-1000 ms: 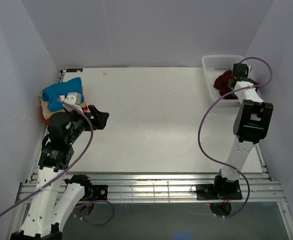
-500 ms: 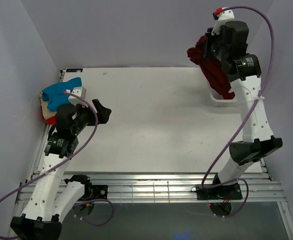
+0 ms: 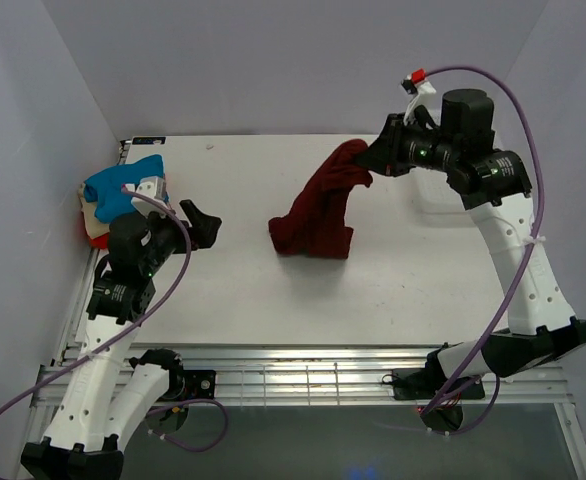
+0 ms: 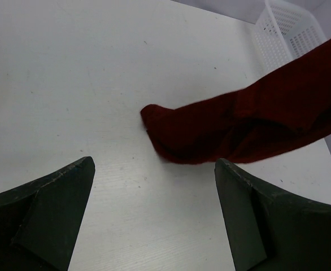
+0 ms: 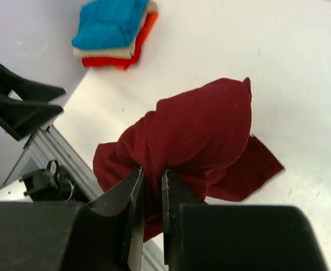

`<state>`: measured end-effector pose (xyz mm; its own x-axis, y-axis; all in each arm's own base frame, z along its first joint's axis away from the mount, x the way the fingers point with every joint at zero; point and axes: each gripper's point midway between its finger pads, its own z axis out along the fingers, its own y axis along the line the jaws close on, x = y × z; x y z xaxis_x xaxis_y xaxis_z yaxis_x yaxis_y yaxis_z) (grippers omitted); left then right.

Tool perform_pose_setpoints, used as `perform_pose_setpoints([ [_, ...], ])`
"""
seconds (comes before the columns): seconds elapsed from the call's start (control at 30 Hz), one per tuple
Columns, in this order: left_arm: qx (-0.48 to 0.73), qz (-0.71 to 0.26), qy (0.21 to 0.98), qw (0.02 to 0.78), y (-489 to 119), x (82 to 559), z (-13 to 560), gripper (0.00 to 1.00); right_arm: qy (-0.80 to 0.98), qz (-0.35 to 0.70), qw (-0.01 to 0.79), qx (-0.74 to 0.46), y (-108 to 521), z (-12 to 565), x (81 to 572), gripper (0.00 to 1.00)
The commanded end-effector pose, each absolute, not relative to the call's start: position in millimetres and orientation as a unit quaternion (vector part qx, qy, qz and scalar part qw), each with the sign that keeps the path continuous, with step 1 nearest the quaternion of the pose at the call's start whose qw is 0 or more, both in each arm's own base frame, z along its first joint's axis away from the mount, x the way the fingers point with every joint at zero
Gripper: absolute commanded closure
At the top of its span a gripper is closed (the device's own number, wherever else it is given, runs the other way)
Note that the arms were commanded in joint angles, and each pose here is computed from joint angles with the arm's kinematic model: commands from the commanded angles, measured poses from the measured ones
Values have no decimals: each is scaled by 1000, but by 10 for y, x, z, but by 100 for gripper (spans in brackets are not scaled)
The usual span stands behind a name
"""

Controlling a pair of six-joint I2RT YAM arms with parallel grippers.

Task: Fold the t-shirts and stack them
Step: Move the tshirt to the center of the board

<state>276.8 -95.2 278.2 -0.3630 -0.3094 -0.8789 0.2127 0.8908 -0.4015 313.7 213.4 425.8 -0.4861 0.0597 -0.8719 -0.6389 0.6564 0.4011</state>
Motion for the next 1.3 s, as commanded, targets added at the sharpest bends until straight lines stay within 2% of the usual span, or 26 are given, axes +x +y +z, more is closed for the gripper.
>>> perform_pose_setpoints([
  [0.0,-42,-238,784,572,-938,2718,2837,2,783,388,447,-189,2162,4092,2957,92],
  [0.13,-51,-230,781,578,-881,2656,2852,2,794,402,403,-216,2419,3850,2746,92],
  [0.23,-55,-230,783,575,-875,2644,2823,2,772,443,371,-267,2773,3875,2498,92],
  [0.43,-66,-234,786,569,-875,2637,2771,2,665,551,352,-361,3637,4479,1965,92],
  [0.47,-66,-233,787,568,-876,2635,2760,2,628,570,377,-372,3673,4828,1899,92],
  [0.57,-68,-231,787,568,-864,2635,2746,3,593,607,378,-370,3806,5194,1851,92],
  [0.6,-68,-230,787,568,-862,2635,2745,2,564,624,397,-367,3769,5495,1791,92],
  [0.73,-73,-226,788,568,-840,2633,2721,2,540,636,418,-360,3739,5718,1785,92],
  [0.8,-76,-224,789,567,-829,2628,2701,2,559,622,426,-344,3714,5601,1883,92],
  [1.0,-81,-219,788,569,-803,2606,2703,2,689,519,424,-276,3346,4316,2372,92],
  [1.03,-80,-219,790,567,-803,2603,2689,2,700,500,440,-258,3131,4235,2424,92],
  [1.07,-78,-219,791,565,-807,2602,2681,2,741,474,414,-236,3029,3729,2511,92],
  [1.13,-73,-222,796,558,-831,2591,2646,2,768,431,424,-212,2696,3449,2571,92],
  [1.17,-70,-223,798,555,-844,2587,2631,2,808,391,398,-189,2531,3049,2578,92],
  [1.27,-72,-226,812,533,-866,2544,2499,3,854,294,398,-162,2125,2654,2562,92],
])
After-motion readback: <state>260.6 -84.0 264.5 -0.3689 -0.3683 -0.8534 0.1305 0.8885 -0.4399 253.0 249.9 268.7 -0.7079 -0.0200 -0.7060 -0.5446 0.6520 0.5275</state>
